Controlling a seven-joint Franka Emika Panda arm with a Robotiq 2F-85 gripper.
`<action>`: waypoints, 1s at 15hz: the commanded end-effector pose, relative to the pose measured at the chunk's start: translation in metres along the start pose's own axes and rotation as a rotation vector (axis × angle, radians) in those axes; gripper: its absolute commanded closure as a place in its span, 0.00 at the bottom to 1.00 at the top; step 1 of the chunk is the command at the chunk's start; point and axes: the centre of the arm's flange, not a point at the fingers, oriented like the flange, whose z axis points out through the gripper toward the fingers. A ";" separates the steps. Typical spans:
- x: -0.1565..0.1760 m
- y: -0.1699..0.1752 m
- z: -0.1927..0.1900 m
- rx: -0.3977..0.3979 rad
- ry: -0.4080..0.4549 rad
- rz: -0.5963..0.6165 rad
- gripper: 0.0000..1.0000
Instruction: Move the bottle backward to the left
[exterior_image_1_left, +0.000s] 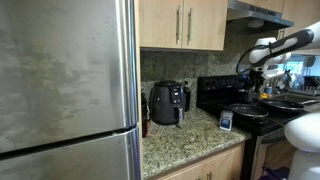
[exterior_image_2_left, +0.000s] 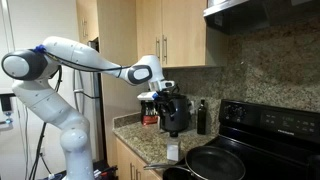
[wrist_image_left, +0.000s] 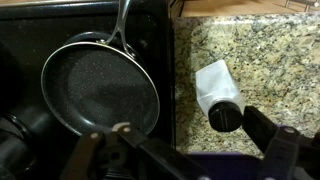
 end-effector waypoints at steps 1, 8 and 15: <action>0.000 0.000 0.000 0.000 0.000 0.000 0.00; 0.044 -0.048 0.012 0.016 0.097 -0.085 0.00; 0.098 -0.121 0.009 0.048 0.304 -0.072 0.00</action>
